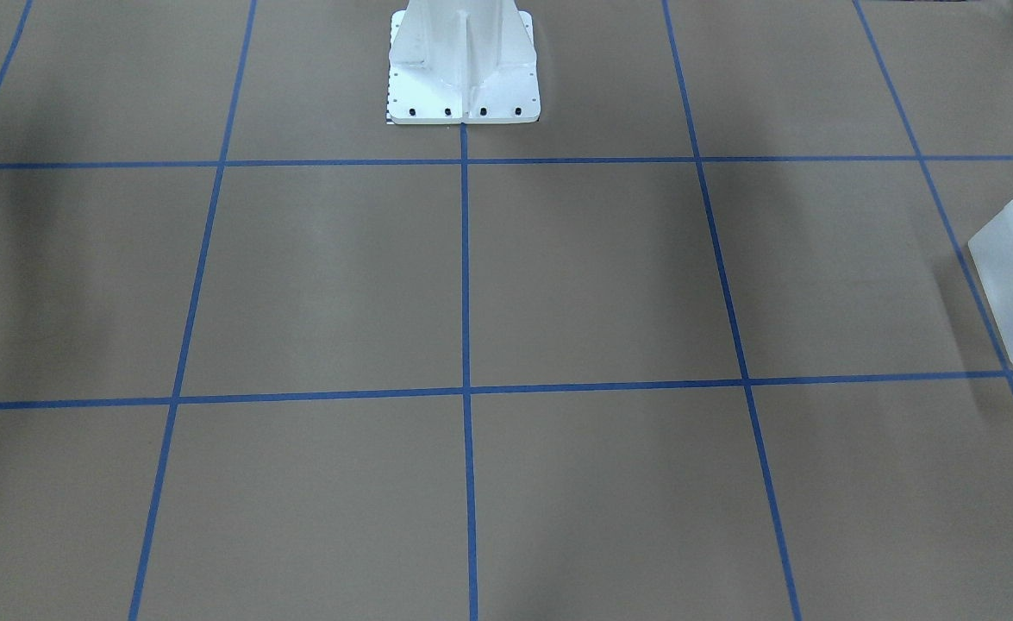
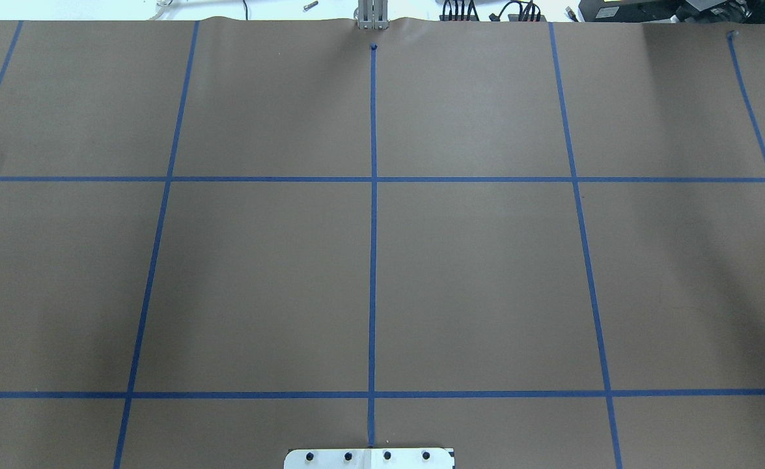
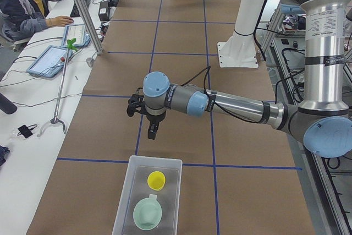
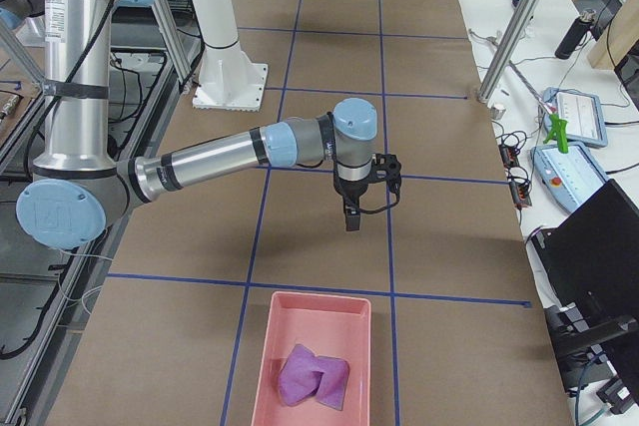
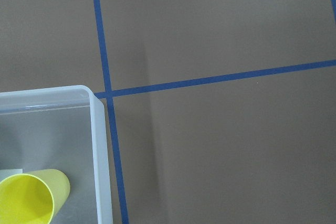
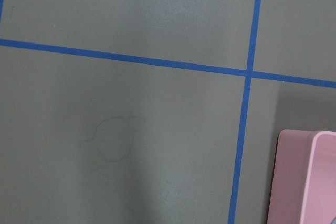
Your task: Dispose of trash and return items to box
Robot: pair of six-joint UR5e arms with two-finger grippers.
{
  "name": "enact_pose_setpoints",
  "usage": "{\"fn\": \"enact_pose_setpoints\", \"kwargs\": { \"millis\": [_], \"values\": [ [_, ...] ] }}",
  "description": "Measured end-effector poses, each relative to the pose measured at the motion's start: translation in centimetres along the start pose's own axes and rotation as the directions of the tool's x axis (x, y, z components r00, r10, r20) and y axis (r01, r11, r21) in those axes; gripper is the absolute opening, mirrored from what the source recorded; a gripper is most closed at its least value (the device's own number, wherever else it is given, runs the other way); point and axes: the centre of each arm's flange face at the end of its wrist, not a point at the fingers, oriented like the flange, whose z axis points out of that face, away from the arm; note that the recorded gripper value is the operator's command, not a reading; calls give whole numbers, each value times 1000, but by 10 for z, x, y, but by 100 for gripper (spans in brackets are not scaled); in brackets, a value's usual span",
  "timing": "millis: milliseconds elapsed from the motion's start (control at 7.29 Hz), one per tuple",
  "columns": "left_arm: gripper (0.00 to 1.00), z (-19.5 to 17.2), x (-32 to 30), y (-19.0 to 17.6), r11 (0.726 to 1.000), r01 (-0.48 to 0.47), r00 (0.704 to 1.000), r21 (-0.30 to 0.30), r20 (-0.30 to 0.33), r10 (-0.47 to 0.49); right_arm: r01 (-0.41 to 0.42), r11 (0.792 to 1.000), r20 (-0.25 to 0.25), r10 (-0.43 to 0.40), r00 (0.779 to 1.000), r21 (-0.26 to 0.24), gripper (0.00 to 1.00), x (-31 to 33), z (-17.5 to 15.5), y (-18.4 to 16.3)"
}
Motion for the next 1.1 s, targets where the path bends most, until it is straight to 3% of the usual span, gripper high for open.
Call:
{"fn": "enact_pose_setpoints", "kwargs": {
  "millis": [1098],
  "values": [
    [98, 1, 0, -1, 1000, -10, 1000, 2, 4, 10, 14, 1000, 1, -14, 1000, 14, 100, -6, -6, -1]
  ]
}}
